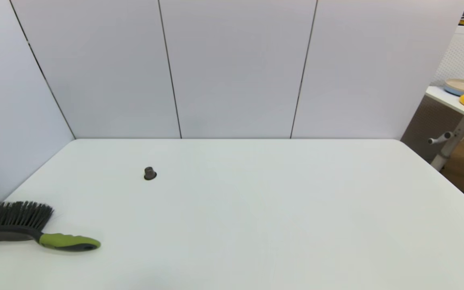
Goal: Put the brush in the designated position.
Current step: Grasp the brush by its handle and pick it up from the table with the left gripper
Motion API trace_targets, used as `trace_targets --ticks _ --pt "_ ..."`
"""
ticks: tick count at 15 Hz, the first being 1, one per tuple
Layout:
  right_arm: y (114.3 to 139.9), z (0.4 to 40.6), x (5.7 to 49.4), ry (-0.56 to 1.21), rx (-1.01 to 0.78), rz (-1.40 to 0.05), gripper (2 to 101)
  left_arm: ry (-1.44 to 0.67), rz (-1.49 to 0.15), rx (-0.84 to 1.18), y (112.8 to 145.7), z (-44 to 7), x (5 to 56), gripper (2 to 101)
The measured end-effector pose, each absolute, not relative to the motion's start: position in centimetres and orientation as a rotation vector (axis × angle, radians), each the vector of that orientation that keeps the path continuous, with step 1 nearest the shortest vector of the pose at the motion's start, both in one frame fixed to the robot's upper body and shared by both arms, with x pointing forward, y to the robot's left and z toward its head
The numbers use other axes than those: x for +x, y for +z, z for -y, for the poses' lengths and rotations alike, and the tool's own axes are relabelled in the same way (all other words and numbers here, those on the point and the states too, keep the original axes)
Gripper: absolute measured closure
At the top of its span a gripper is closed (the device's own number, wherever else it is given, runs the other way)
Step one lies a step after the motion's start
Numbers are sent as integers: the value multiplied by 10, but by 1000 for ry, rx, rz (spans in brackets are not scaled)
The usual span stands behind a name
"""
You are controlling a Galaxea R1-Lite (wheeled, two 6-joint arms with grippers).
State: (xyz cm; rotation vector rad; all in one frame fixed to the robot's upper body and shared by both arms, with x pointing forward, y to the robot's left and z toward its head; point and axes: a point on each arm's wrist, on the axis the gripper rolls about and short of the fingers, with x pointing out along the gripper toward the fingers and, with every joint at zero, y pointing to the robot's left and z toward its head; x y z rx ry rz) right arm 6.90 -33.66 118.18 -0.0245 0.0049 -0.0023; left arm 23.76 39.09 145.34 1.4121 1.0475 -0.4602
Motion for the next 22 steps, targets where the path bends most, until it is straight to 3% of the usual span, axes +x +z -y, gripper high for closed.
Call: trace_targets --ticks 4,8,13,18,22 --pt "1182 337 69 -2 -24 -5 50 -1151 -733 1527 1397 -444 281 53" --pt "1182 337 69 -2 -24 -4 50 -1509 -502 1521 1342 -459 301 53" --pt "1182 337 69 -2 -24 -4 50 -1513 -552 1422 1312 -447 319 53" --pt "1182 337 69 -2 -24 -4 50 -1266 -710 1413 1299 -412 332 53" --pt "1182 337 69 -2 -24 -5 50 -1163 -716 1444 1292 -396 332 53"
